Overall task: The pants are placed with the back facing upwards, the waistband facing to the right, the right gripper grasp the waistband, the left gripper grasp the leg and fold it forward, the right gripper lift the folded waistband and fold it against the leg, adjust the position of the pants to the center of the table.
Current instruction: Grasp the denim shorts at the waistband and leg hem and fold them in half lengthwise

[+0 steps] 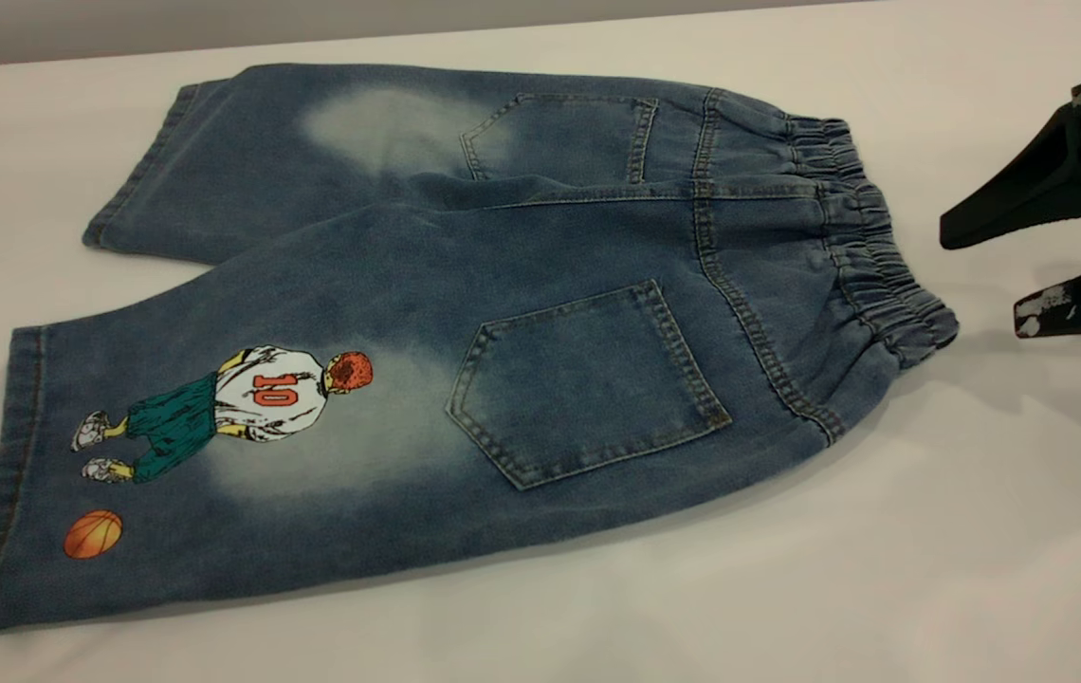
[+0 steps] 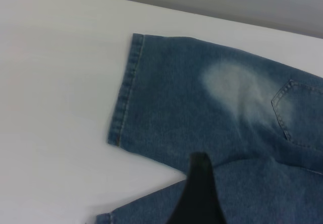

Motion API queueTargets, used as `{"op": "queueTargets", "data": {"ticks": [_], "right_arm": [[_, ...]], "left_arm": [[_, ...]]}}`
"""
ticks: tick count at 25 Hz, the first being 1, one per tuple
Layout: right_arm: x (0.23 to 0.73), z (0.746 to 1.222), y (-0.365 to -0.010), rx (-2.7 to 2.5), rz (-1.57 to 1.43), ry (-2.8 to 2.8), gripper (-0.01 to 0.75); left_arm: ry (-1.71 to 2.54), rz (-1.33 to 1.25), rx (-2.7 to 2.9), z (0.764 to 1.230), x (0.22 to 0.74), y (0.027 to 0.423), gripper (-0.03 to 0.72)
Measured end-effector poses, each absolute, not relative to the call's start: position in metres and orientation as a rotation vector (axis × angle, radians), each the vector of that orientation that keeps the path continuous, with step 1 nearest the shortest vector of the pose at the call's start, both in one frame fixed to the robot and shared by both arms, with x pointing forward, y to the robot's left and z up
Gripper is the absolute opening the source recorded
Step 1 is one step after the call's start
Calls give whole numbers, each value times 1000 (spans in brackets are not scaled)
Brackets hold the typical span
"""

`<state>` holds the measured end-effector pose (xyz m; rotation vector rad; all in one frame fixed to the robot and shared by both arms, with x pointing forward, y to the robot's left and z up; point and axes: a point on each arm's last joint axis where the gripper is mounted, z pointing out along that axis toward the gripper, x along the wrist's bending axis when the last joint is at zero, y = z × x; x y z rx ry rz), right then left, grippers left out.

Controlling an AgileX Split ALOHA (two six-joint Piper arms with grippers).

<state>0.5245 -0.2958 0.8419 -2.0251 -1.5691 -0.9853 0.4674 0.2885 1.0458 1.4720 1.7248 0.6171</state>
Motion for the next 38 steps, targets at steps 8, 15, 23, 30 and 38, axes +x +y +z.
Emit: {"op": "queueTargets", "data": {"ticks": [8,15,23,30,38], "right_arm": [[519,814,-290,-1947,-973,-1496,575],[519,798,-288,-1938,-1015,-1475,575],[522,796,-285,-1885,-1131,-1444,575],[520,786,-283,-1881,-1141,-1394,575],[522,785,-283,-1905,-1169,-1334,562]], "left_arm": [[1725,617,1472,1046,467,288,538],[1726,613,1476,1046,467,288,538],[1727,612,1474,1046,467,288,538],[1731,606,1471,1045,467,288,538],[1734,602,1471,1045,467,288,538]]}}
